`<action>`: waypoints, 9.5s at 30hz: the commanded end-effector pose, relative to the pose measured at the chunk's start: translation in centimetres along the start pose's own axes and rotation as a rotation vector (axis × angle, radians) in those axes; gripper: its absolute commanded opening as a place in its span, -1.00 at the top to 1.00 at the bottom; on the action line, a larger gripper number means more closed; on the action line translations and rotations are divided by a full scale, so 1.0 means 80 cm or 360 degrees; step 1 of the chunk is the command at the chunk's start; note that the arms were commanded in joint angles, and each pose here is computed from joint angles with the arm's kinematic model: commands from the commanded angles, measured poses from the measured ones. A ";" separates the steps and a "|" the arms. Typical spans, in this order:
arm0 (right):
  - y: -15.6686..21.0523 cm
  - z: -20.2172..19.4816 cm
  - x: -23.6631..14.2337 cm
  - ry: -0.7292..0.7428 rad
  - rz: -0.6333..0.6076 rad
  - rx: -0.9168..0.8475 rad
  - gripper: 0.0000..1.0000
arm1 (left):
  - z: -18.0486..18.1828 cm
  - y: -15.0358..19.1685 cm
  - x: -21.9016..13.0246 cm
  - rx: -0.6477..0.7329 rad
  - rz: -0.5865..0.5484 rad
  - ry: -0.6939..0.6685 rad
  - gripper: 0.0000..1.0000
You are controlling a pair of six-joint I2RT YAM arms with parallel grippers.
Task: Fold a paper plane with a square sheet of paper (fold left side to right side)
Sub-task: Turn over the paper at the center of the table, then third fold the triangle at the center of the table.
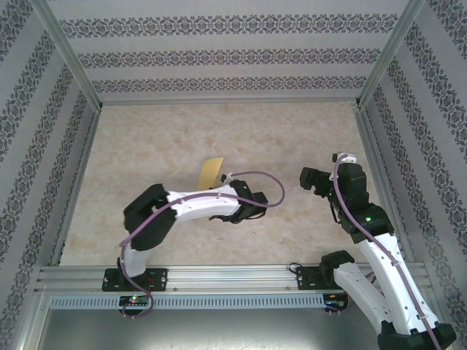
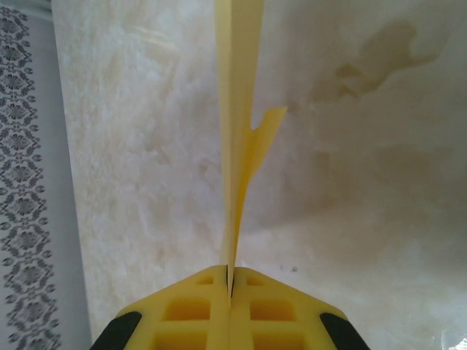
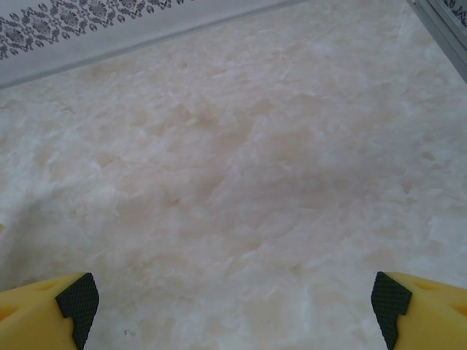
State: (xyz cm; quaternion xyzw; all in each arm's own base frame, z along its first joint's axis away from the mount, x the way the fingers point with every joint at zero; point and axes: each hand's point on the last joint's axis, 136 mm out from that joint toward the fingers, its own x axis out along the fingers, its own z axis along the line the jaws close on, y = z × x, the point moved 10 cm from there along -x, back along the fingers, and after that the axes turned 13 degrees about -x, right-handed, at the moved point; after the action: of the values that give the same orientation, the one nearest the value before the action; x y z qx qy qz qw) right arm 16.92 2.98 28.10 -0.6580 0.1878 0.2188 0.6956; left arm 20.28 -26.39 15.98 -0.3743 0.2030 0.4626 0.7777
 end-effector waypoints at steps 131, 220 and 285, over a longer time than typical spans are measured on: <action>0.182 0.300 0.087 -0.0787 -0.0001 -0.1845 -0.68 | 0.066 -0.004 0.117 -0.1368 0.0800 0.2229 1.00; 0.131 0.231 0.222 -0.0880 0.0622 -0.0752 1.00 | -0.024 -0.114 0.189 -0.0686 0.0787 0.2121 0.93; 0.163 0.228 0.215 -0.0850 0.0849 -0.0831 1.00 | 0.031 -0.107 0.138 -0.0959 0.0346 0.2253 0.63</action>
State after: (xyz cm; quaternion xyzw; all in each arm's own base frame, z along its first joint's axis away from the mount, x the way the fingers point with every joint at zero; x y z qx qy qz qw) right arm 24.64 22.95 9.90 -0.6660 0.0775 0.5663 0.4793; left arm 31.47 -20.48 13.68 -0.7541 0.5622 0.2162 0.2619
